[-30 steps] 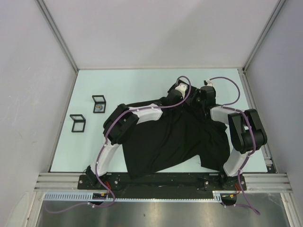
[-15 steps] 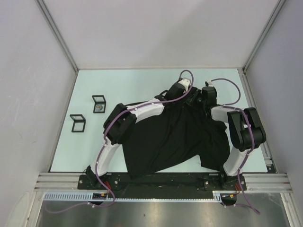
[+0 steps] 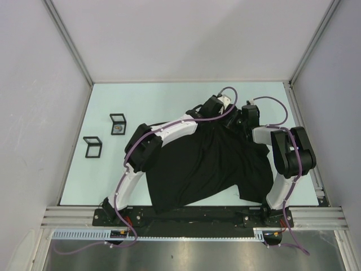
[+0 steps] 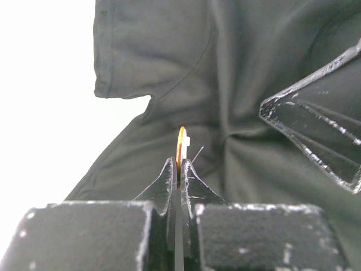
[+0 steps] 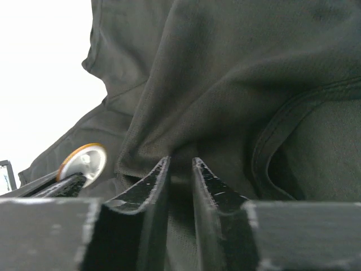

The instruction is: Remove the brooch from the garment

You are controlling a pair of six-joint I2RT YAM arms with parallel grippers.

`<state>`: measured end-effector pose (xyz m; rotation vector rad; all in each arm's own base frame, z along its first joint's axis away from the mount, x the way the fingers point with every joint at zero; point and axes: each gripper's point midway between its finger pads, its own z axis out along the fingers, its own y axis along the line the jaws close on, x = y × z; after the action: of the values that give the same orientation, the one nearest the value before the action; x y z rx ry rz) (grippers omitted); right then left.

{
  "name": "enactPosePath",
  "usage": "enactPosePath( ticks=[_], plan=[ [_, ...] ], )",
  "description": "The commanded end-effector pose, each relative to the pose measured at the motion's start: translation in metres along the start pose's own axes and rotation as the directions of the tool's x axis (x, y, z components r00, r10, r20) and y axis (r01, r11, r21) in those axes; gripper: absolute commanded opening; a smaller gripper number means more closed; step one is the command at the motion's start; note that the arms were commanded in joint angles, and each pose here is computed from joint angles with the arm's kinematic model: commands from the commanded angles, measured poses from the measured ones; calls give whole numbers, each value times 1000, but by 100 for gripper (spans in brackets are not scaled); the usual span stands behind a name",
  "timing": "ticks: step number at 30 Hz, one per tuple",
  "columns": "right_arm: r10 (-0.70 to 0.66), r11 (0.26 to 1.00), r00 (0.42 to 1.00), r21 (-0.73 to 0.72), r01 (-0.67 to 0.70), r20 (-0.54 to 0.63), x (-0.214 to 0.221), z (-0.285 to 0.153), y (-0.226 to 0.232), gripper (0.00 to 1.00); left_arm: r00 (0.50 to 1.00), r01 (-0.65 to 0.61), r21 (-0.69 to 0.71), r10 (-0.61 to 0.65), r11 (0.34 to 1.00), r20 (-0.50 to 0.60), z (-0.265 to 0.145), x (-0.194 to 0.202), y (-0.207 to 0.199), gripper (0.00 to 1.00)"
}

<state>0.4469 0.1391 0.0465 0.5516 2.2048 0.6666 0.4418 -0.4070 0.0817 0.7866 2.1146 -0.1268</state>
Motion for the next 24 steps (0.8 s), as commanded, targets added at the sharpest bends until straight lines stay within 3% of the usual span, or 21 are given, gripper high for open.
enactPosePath(
  ticks=[1,4,7,13,14,16,18,22,24],
  plan=[
    [-21,1000,999,1,21,27,-10,-6,3,28,991,-92,-9,92,996,98,-34,-44,12,0],
    [-22,1000,999,14,21,25,-9,-6,1,28,990,-138,37,137,990,35,-30,-36,4,0],
    [-29,999,999,37,27,41,-13,-12,-5,29,993,-118,-17,118,993,10,-37,-29,13,0],
    [-86,995,991,56,81,103,-29,-47,13,39,984,81,46,-88,996,156,-92,-52,15,0],
    [-99,994,990,52,94,101,-27,-54,17,42,965,138,113,-159,984,207,-118,-71,11,0],
    [-140,990,988,45,137,71,-16,-68,29,45,953,204,181,-238,962,190,-136,-60,9,0],
    [-196,981,980,20,195,43,-6,-90,42,49,907,280,305,-354,910,226,-179,-76,7,0],
    [-337,928,940,-186,323,-49,42,-132,81,58,856,352,454,-477,819,198,-235,-49,3,0],
    [-404,860,910,-376,344,-93,74,-162,110,60,810,368,523,-542,768,226,-274,-50,11,0]
  ],
)
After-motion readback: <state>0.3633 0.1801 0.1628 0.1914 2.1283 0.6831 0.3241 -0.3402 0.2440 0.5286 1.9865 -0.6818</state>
